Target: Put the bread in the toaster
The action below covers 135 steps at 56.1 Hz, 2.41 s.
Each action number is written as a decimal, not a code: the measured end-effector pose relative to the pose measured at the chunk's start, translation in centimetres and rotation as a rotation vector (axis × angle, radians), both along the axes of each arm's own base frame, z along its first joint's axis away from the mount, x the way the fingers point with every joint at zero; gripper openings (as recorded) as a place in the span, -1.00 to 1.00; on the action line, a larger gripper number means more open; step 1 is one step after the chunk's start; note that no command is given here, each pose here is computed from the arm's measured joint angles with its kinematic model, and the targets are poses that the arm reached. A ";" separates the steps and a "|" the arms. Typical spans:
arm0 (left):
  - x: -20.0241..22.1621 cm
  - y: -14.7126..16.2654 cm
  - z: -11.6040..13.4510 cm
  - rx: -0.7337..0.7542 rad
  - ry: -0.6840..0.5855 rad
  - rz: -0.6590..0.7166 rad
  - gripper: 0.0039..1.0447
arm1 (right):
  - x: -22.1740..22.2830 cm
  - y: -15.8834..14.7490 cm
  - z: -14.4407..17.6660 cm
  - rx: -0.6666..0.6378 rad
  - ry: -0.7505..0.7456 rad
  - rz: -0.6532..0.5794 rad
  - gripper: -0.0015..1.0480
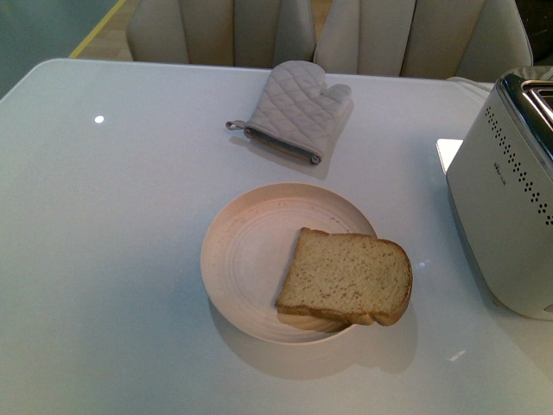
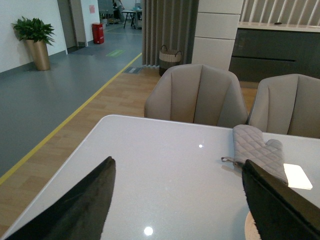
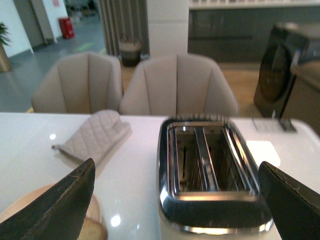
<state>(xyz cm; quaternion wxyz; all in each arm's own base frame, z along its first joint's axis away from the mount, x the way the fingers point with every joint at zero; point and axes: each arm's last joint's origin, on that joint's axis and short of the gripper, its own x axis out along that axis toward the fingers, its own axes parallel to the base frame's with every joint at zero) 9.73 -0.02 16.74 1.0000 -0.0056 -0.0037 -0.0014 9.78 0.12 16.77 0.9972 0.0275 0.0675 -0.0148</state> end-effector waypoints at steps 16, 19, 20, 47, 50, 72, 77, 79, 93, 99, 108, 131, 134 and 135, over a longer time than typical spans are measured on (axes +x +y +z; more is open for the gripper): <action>0.0 0.0 0.0 0.002 -0.001 0.000 0.86 | 3.3 2.7 2.2 0.139 0.176 0.096 0.83; 0.0 0.0 0.0 0.002 -0.001 0.000 0.86 | 4.1 3.4 2.4 0.166 0.205 0.119 0.83; 0.0 0.0 0.0 0.002 -0.001 0.000 0.86 | 4.3 3.5 2.4 0.171 0.213 0.124 0.83; 0.0 0.0 0.0 0.002 -0.001 0.000 0.86 | 11.9 8.0 -3.4 0.447 0.638 0.116 0.83; 0.0 0.0 0.0 0.002 -0.001 0.000 0.86 | 12.1 8.2 -4.3 0.462 0.675 0.095 0.83; 0.0 0.0 0.0 0.002 -0.001 0.000 0.86 | 14.0 9.5 -10.7 0.529 0.887 -0.025 0.83; 0.0 0.0 0.0 0.002 -0.001 0.000 0.86 | 14.5 9.8 -12.1 0.524 0.917 -0.039 0.83; 0.0 0.0 0.0 0.002 -0.001 0.000 0.86 | 14.7 9.8 -12.5 0.522 0.927 -0.040 0.83; 0.0 0.0 0.0 0.002 -0.001 0.000 0.86 | 17.3 10.1 -14.5 0.530 0.924 -0.027 0.83; 0.0 0.0 0.0 0.002 -0.001 0.000 0.86 | 18.0 10.2 -14.8 0.537 0.920 -0.009 0.83; 0.0 0.0 0.0 0.002 -0.001 0.000 0.86 | 18.4 10.4 -15.4 0.533 0.931 0.006 0.83; 0.0 0.0 0.0 0.002 -0.001 0.000 0.86 | 18.6 10.5 -15.9 0.523 0.936 0.020 0.16; 0.0 0.0 0.0 0.002 -0.001 0.000 0.86 | 18.6 10.5 -15.9 0.523 0.934 0.021 -0.01; 0.0 0.0 0.0 0.002 -0.001 0.000 0.86 | 18.6 10.5 -15.8 0.523 0.932 0.022 -0.07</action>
